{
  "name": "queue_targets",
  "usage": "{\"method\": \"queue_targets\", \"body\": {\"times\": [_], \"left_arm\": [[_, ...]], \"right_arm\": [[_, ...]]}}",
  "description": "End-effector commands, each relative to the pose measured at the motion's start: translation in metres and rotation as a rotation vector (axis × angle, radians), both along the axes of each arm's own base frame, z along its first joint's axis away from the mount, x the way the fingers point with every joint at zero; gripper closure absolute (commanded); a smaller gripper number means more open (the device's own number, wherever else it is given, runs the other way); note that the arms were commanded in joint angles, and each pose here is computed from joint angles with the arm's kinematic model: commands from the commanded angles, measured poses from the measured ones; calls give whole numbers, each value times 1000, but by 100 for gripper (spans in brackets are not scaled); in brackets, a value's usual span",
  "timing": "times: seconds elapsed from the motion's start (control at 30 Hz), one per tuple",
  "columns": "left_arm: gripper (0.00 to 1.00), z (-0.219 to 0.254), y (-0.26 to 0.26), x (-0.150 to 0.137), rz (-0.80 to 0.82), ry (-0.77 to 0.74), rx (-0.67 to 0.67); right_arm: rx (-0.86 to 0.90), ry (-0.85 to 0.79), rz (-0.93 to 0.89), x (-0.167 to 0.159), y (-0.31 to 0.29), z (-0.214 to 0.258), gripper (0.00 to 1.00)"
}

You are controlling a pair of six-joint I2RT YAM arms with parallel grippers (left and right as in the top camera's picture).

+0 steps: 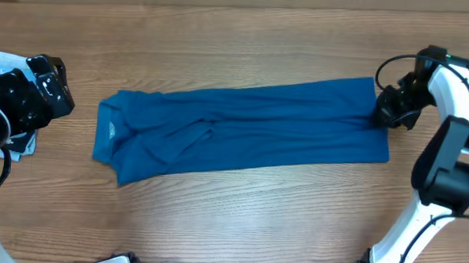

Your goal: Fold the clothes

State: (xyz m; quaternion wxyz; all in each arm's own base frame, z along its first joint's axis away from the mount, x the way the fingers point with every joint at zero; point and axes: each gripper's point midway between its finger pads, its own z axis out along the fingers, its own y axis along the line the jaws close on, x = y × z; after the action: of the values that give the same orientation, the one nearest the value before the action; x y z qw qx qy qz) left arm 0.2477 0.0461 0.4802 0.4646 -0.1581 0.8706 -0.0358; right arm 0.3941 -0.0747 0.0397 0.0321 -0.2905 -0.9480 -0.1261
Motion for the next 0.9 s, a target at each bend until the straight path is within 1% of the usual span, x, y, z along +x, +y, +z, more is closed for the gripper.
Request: {"method": "queue_targets", "body": {"times": [0.0, 0.07, 0.13, 0.2, 0.27, 0.3, 0.33, 0.4, 0.53, 0.63, 0.77, 0.87], "left_arm": [[0, 0, -1, 0, 3, 0, 0], [0, 0, -1, 0, 3, 0, 0], [0, 0, -1, 0, 3, 0, 0], [0, 0, -1, 0, 3, 0, 0], [0, 0, -1, 0, 3, 0, 0], [0, 0, -1, 0, 3, 0, 0], [0, 0, -1, 0, 3, 0, 0], [0, 0, -1, 0, 3, 0, 0], [0, 0, -1, 0, 3, 0, 0], [0, 0, -1, 0, 3, 0, 0], [0, 0, -1, 0, 3, 0, 0], [0, 0, -1, 0, 3, 0, 0]], "right_arm": [[50, -179, 11, 7, -11, 54, 77], [120, -217, -15, 4, -20, 62, 61], [137, -217, -22, -1, -30, 59, 50], [151, -210, -21, -7, -38, 51, 33], [163, -193, -19, -12, -41, 39, 27], [170, -182, -23, -14, -42, 30, 23], [192, -185, -6, -17, -38, 21, 21], [290, -220, 30, -21, -20, 10, 16], [329, -218, 4, -33, -8, -21, 11], [336, -225, -40, -35, -4, -37, 10], [442, -319, -82, -27, 12, -42, 10], [442, -344, -110, -22, 12, -47, 10]]}}
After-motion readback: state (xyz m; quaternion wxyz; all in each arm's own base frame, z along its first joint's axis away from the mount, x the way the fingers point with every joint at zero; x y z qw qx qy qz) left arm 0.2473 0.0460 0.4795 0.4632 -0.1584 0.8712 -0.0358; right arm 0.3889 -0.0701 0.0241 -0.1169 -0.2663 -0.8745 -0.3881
